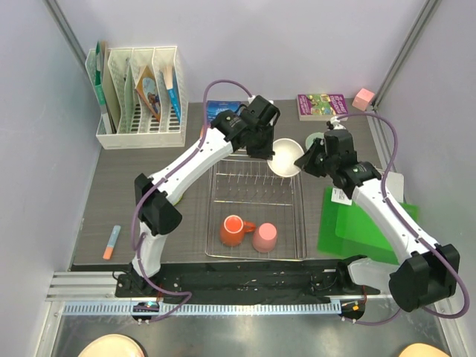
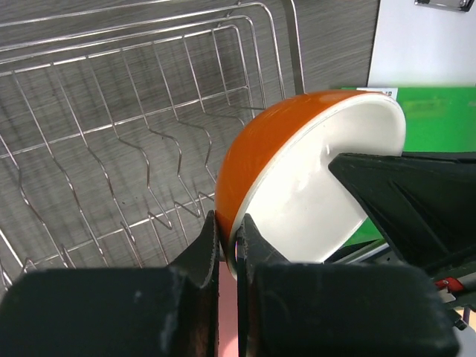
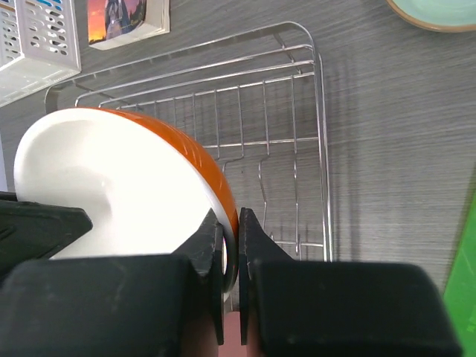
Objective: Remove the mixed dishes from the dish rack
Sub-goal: Pick up the bowl from the dish rack, then place the bowl at the center of the board.
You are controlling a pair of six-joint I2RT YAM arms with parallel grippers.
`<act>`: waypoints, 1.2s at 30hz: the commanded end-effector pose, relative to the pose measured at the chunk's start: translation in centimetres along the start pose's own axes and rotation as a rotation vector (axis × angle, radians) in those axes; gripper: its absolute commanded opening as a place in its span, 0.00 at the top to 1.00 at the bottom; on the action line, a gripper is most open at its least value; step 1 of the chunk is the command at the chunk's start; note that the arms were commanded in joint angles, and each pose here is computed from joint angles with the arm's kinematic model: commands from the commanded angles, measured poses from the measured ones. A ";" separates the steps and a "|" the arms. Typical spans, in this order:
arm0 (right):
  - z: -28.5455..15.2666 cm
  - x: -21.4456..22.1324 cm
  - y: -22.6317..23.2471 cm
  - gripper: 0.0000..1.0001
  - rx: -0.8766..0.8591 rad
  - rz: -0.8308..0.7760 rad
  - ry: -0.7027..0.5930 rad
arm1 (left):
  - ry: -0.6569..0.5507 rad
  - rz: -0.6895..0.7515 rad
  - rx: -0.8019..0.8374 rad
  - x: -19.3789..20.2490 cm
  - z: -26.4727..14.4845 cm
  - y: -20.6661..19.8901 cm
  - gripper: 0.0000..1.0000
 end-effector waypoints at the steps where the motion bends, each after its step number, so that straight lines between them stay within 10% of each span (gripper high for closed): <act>1: -0.7 -1.6 0.3 0.99 0.000 0.010 -0.103 | -0.065 0.009 0.072 -1.0 -2.7 -0.8 1.00; 3: -1.4 -2.4 0.2 0.99 0.029 0.012 -0.159 | -0.102 0.036 0.072 -1.5 -3.5 -0.8 0.95; 10: -4.3 -5.9 0.8 0.99 0.100 0.034 -0.326 | -0.363 -0.009 0.001 -5.8 -8.0 1.4 0.00; 25: 1.0 -12.8 -7.5 0.99 0.357 0.358 -0.402 | -0.593 -0.319 -0.162 -3.0 -9.9 11.6 0.00; 36: 6.8 -14.7 -9.1 0.99 0.386 0.352 -0.305 | -0.497 -0.331 -0.191 0.5 -9.0 14.0 0.00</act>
Point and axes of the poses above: each gripper's point midway between its finger pads, its own z axis out along the fingers, its own y axis along the line the jaws close on, x = y × z, the point moved 8 cm from there along -z, back along the fingers, and after that the axes turned 4 degrees about -z, right-handed, at the moved point
